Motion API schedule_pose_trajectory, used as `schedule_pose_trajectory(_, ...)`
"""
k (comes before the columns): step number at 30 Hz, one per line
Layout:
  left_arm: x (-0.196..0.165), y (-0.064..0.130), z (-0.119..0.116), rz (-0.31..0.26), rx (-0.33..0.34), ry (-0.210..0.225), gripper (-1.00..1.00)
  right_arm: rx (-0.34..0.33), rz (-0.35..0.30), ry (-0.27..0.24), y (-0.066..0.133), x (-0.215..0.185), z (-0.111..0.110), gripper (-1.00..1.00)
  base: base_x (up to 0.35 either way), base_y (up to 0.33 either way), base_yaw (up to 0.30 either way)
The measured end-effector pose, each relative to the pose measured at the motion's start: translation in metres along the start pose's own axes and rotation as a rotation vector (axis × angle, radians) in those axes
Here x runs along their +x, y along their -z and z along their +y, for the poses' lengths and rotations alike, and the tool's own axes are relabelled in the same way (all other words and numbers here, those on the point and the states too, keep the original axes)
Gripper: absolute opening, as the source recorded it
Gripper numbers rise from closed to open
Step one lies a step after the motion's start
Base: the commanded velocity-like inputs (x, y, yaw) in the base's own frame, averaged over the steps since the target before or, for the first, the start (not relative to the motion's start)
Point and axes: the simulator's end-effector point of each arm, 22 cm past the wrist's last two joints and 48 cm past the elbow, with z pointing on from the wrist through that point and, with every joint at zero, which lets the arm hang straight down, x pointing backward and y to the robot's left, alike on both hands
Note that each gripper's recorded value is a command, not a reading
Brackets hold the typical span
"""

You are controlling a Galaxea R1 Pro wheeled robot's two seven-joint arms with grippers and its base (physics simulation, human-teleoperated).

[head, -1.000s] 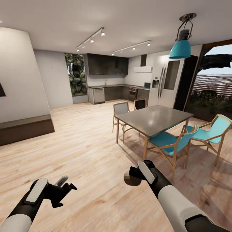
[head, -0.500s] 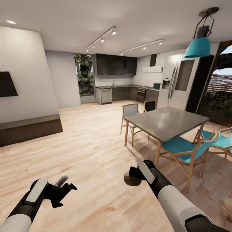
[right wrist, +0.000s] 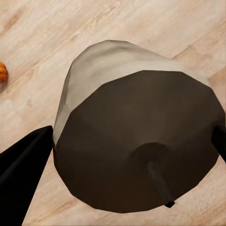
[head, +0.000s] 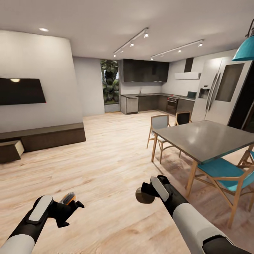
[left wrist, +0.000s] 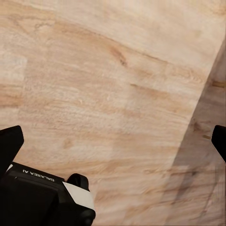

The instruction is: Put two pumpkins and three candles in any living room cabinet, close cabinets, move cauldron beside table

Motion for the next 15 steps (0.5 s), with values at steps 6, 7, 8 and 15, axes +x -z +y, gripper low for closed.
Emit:
schedule_pose_trajectory(6, 0.0001, -0.0001, -0.0002, 0.000, 0.001, 0.000, 1.00, 0.001, 0.001, 0.001, -0.0001, 0.0005, 0.0000, -1.00, 0.000, 0.000, 0.292)
schedule_pose_trajectory(7, 0.0001, 0.0000, -0.0002, 0.000, 0.001, 0.000, 1.00, 0.001, 0.001, 0.001, -0.0001, 0.0005, 0.0000, -1.00, 0.000, 0.000, 0.292)
schedule_pose_trajectory(8, 0.0000, 0.0000, -0.0001, 0.000, 0.000, 0.000, 1.00, 0.002, 0.000, 0.001, 0.0000, 0.0001, 0.0000, -1.00, 0.005, 0.000, 0.292)
schedule_pose_trajectory(15, 0.0001, 0.0000, 0.0005, 0.000, -0.002, 0.000, 1.00, 0.004, -0.003, 0.004, 0.0002, -0.0004, -0.0005, -1.00, 0.166, 0.085, 0.292)
